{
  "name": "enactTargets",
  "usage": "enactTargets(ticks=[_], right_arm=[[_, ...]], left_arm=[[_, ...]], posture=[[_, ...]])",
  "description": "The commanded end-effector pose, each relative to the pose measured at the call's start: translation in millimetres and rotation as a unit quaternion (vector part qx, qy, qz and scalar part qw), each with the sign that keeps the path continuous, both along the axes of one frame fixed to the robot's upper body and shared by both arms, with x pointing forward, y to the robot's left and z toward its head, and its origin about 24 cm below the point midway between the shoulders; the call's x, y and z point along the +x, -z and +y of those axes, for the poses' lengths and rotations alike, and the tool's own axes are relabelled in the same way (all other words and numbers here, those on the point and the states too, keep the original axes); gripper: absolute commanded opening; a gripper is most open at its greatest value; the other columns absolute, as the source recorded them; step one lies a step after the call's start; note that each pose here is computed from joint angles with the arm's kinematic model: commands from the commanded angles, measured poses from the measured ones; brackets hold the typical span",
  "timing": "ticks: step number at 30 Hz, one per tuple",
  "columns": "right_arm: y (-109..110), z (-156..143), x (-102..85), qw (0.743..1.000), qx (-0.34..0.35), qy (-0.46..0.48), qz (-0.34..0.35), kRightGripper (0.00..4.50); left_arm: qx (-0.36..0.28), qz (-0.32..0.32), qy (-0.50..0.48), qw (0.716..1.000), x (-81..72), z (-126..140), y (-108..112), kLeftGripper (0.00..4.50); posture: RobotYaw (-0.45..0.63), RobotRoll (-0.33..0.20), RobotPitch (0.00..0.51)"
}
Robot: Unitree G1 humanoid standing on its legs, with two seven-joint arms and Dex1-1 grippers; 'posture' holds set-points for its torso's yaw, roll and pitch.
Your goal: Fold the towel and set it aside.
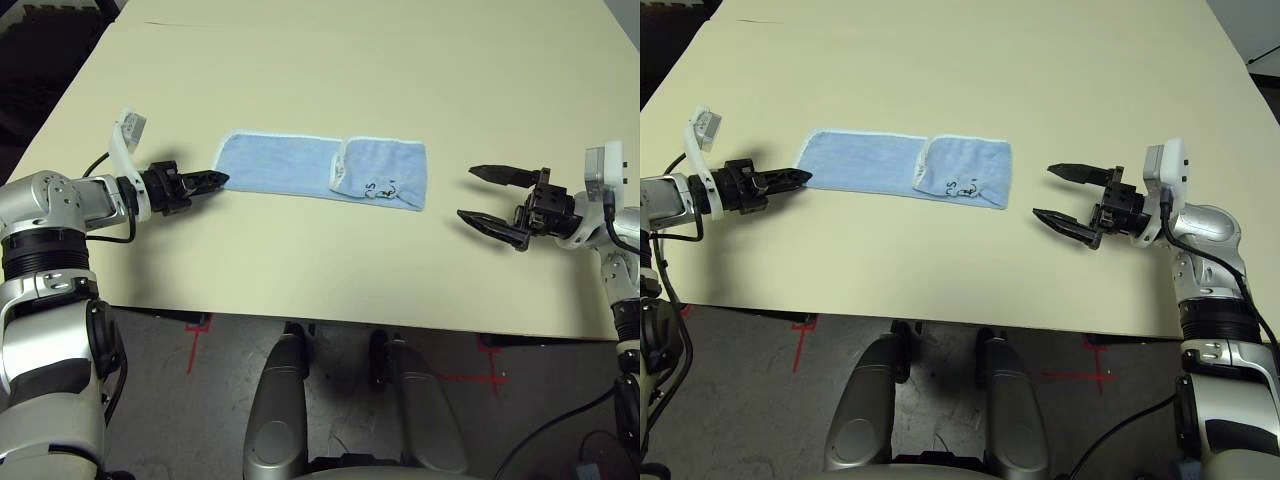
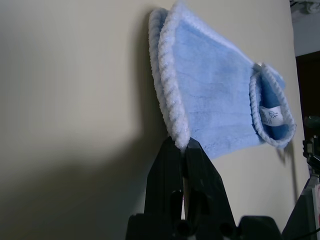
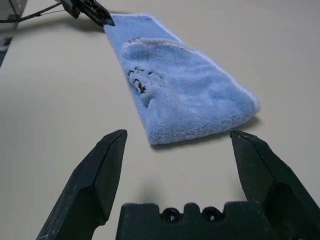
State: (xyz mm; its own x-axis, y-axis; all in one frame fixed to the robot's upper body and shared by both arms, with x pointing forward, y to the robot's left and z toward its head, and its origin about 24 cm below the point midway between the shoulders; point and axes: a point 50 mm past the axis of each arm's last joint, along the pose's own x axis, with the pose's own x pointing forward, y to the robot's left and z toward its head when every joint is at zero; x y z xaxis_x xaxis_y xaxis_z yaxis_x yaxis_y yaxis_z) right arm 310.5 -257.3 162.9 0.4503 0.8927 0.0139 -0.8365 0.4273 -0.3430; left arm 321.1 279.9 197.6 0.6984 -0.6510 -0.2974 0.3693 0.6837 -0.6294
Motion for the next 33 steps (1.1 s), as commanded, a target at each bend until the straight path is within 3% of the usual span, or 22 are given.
enactTargets(ticks=[1,15,22,26,33], right_arm=[[4.3,-2.7,0.7,1.000,-0.003,-0.003,0.005,4.50],[5.1,0.6,2.4,1.000,-0.005,-0.010,0.004,4.50],[4.6,6.1,3.8,1.000,-0.002,-0.011,0.001,4.50],[3.7,8.0,4.0,1.000,-0.001,-0.013,0.000,4.50],[0.8,7.5,4.7,1.000,-0.003,-0.006,-0.005,4.50]], left_arm=[[0.005,-0.002,-0.011,1.000,-4.7,2.8,0.6,0.03],[0.071,-0.020,-0.047,0.996,4.7,20.5,2.8,0.03],[0.081,-0.037,-0.035,0.995,5.4,22.7,-7.0,0.03],[0.076,-0.078,-0.004,0.994,13.6,7.8,-26.8,0.03],[0.048,-0.163,0.127,0.977,19.2,-48.9,-71.1,0.03]], posture=[[0.13,0.000,0.278],[0.13,0.000,0.268],[0.14,0.000,0.268],[0.14,0.000,0.268],[0.13,0.000,0.267]])
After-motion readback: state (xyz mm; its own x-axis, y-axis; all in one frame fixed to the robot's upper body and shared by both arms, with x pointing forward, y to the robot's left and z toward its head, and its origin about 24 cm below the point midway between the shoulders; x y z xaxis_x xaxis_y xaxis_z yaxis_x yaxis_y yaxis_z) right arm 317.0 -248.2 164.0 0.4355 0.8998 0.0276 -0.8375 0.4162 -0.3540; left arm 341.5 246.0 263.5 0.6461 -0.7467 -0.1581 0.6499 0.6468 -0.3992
